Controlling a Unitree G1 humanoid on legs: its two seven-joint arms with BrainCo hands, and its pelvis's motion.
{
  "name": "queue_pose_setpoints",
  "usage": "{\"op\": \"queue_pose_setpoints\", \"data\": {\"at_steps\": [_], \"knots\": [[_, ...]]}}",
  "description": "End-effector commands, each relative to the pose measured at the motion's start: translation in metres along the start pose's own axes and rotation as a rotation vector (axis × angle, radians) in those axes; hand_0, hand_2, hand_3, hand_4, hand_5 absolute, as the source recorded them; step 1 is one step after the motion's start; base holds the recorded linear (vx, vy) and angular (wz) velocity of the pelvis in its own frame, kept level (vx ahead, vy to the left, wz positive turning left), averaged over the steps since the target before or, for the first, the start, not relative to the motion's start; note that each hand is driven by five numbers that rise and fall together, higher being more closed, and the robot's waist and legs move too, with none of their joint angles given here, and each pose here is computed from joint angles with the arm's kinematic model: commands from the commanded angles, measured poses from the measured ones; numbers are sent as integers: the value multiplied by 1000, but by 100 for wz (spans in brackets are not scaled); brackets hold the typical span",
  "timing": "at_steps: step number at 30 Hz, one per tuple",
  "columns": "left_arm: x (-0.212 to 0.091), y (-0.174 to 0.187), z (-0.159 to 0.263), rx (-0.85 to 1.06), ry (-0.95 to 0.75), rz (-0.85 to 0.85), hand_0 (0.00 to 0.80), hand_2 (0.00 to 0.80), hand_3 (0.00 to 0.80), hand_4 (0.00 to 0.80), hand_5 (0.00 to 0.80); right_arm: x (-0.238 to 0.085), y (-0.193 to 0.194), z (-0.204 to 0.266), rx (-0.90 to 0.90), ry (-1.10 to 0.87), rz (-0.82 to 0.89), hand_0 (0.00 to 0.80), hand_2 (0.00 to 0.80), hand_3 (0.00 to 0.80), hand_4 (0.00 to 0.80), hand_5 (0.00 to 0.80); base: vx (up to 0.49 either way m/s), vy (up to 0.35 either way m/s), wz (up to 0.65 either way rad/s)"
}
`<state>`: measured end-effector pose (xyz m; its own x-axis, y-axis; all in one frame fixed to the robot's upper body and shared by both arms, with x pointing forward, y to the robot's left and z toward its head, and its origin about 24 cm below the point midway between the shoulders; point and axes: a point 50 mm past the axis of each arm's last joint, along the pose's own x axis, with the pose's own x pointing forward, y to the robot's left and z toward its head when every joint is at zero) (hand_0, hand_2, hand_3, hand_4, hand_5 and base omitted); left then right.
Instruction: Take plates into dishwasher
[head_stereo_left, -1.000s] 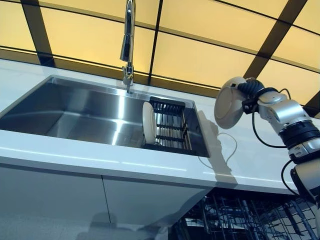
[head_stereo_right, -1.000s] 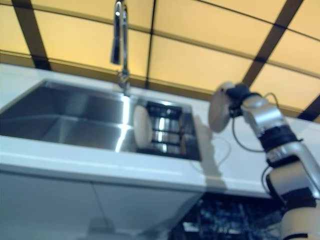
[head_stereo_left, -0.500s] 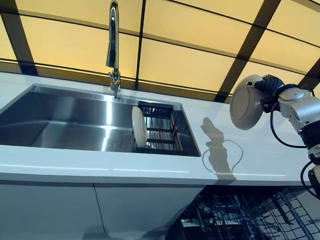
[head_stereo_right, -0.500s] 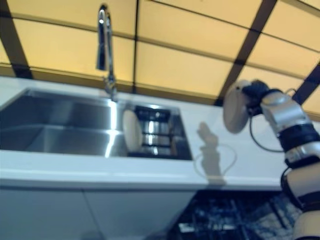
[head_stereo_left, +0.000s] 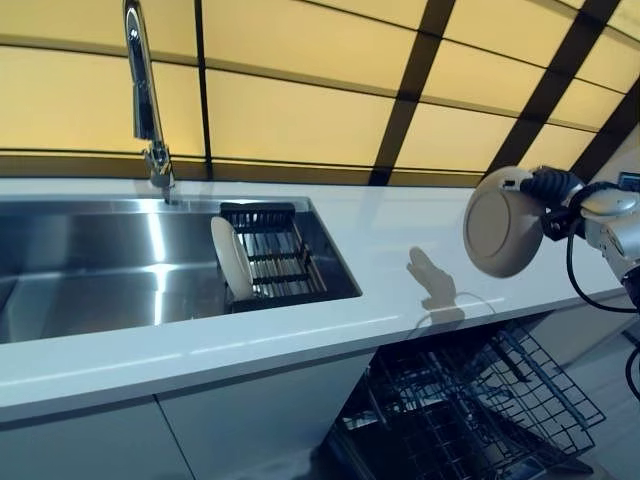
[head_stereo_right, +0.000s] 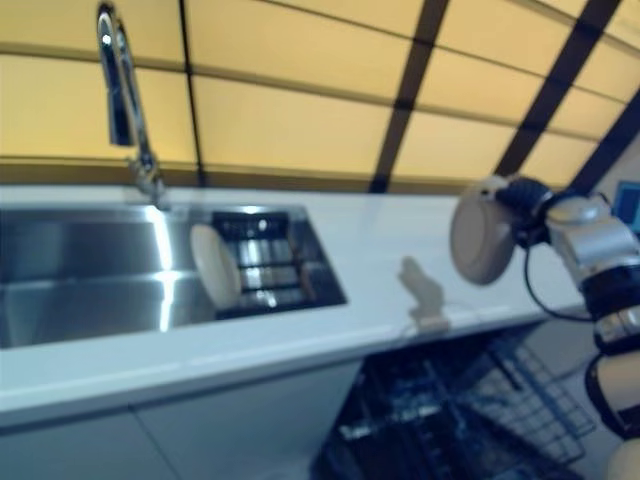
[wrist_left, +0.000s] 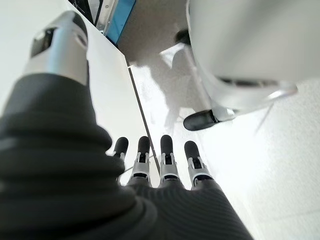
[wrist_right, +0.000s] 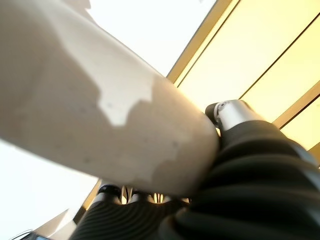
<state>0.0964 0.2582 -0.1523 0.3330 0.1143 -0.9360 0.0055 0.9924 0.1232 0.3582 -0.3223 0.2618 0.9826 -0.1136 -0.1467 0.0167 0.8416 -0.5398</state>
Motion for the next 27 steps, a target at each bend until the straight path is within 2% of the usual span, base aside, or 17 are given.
{"op": "queue_pose_setpoints", "data": {"at_steps": [1,5,7,13,20,27], "knots": [[-3,17,-5,-26,12,48,0,0,0,0,0,-11,-13,21,-50,-141,-9,800,800,800,800,800,-175,-69,-55],[-2,15,-3,-79,-6,82,0,0,0,0,0,-9,-7,19,-52,-148,40,800,800,800,800,800,-136,-145,-87],[-1,13,0,-93,-10,85,0,0,0,0,0,-10,-8,18,-61,-141,47,800,800,800,800,800,-91,-91,-33],[1,-4,0,-84,-35,43,0,0,0,0,0,-21,-22,2,-102,-99,79,800,800,800,800,800,-65,-37,3],[0,4,-3,-69,-18,58,0,0,0,0,0,-29,-30,-18,-119,-30,102,800,800,800,800,800,-39,-22,12],[-1,9,0,-68,-23,62,0,0,0,0,0,-31,-20,-35,-145,16,167,800,800,800,800,800,-5,-4,1]]}}
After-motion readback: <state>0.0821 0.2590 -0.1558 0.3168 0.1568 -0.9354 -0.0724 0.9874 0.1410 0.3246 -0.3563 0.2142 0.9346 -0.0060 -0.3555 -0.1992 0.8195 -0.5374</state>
